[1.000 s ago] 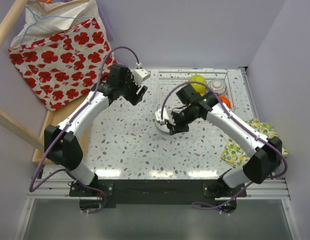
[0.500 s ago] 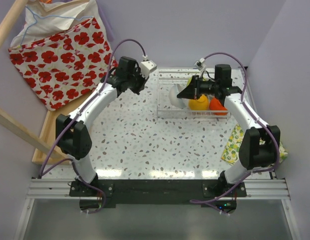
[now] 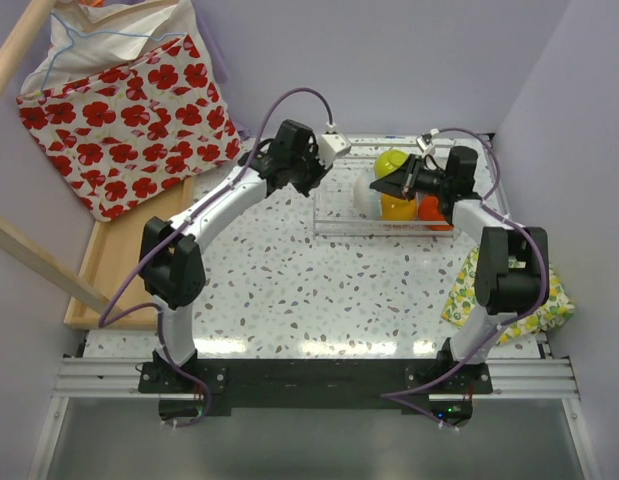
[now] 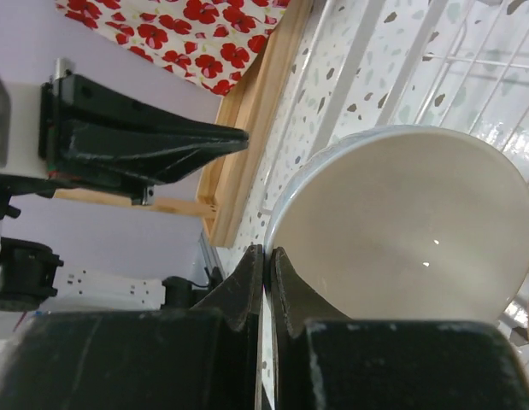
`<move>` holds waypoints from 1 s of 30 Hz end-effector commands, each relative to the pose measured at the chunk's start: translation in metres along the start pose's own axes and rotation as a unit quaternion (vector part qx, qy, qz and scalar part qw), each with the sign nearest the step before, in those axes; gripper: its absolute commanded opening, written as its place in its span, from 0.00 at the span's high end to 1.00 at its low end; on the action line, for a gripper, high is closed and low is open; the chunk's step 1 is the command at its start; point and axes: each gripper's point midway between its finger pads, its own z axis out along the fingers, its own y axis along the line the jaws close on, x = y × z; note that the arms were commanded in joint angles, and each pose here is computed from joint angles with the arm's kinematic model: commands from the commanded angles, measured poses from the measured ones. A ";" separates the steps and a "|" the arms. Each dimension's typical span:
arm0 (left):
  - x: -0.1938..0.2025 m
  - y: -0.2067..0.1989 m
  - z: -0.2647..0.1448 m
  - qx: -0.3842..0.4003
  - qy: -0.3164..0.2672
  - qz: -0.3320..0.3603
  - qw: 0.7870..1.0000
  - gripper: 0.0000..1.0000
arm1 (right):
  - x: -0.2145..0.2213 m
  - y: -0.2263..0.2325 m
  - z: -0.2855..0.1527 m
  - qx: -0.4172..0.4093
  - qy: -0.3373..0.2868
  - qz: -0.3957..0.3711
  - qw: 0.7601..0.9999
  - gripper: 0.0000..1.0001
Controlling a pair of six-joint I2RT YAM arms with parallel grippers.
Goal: Load the bowls into the dish rack
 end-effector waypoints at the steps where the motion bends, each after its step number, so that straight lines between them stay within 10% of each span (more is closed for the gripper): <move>1: -0.023 0.001 0.002 -0.014 -0.020 0.033 0.999 1.00 | -0.011 0.023 0.006 -0.056 -0.011 -0.018 0.998 1.00; 30: -0.012 -0.040 0.064 0.040 0.007 0.069 0.997 1.00 | -0.010 -0.046 0.005 0.006 0.010 0.031 0.999 0.97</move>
